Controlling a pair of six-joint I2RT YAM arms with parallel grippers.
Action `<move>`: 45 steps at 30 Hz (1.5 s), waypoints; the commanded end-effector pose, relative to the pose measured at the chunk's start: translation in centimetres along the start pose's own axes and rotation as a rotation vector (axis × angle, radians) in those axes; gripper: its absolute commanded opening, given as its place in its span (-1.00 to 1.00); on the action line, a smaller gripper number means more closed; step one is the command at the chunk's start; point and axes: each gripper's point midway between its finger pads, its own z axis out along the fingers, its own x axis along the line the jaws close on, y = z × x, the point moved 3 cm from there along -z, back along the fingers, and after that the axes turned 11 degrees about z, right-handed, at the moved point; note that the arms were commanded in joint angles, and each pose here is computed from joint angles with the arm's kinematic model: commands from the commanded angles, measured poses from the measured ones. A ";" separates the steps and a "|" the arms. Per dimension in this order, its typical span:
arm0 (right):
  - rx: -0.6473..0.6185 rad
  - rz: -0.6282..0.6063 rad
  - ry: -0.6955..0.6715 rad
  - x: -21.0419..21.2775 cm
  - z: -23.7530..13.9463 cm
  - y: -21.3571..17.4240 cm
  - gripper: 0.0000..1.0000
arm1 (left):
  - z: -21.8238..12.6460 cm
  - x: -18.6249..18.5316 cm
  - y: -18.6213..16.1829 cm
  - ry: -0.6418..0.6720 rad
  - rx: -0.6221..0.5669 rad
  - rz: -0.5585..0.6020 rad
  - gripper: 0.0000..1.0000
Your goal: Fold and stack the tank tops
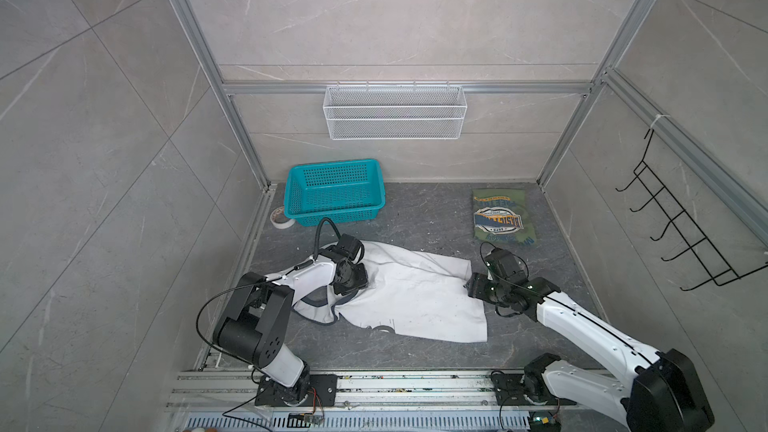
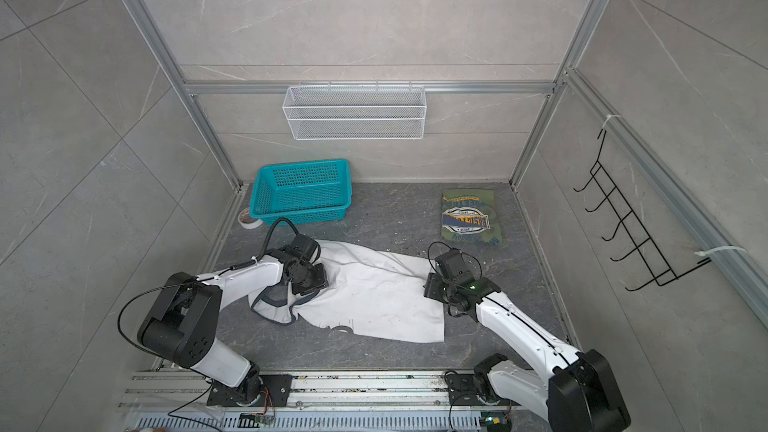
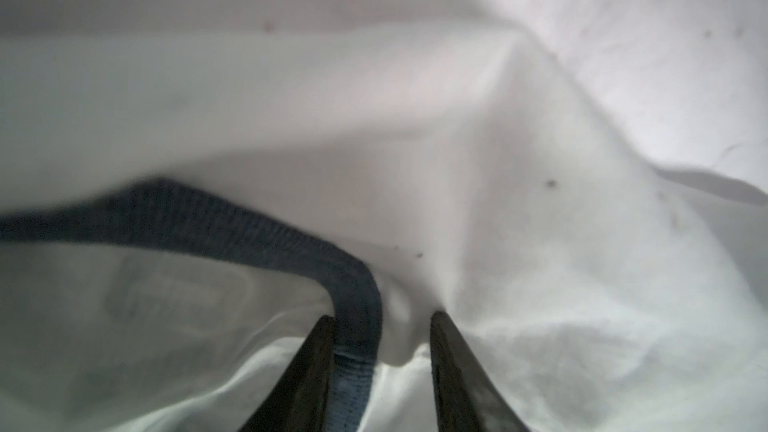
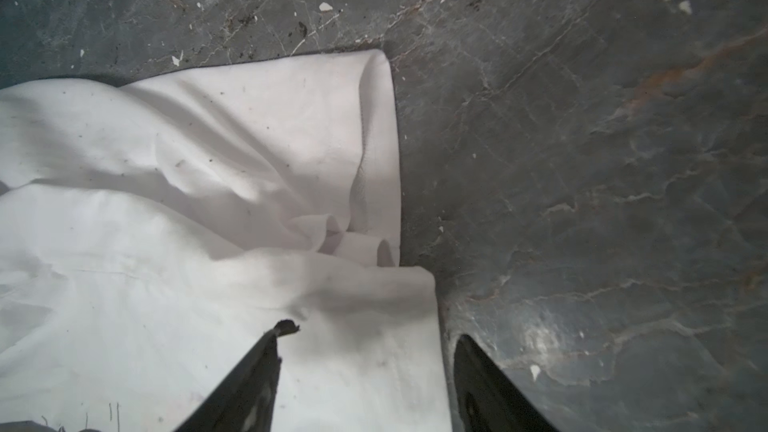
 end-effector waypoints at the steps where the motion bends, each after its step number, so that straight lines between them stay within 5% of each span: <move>1: 0.011 0.030 0.023 0.0 1.3 0.3 0.36 | 0.2 -0.7 0.1 -0.036 -0.004 -0.002 -0.34; 11: 0.088 0.147 0.138 -0.4 3.1 0.9 0.31 | -0.6 -1.0 0.0 -0.069 -0.044 0.002 -0.80; 19: 0.096 0.081 0.199 0.2 1.6 0.6 -0.42 | -4.5 -0.6 0.6 -0.046 -0.175 0.016 -0.98; 29: 0.044 0.022 0.202 1.0 -1.3 1.8 -0.83 | -10.6 -0.1 1.0 0.003 -0.326 0.043 -1.00; 38: -0.104 -0.050 0.214 2.2 -8.3 4.5 -0.97 | -18.5 0.9 2.1 0.091 -0.541 0.058 -1.00; 45: -0.297 -0.118 0.341 5.0 -19.1 7.2 -0.98 | -30.5 0.1 2.3 0.044 -0.853 0.099 -1.00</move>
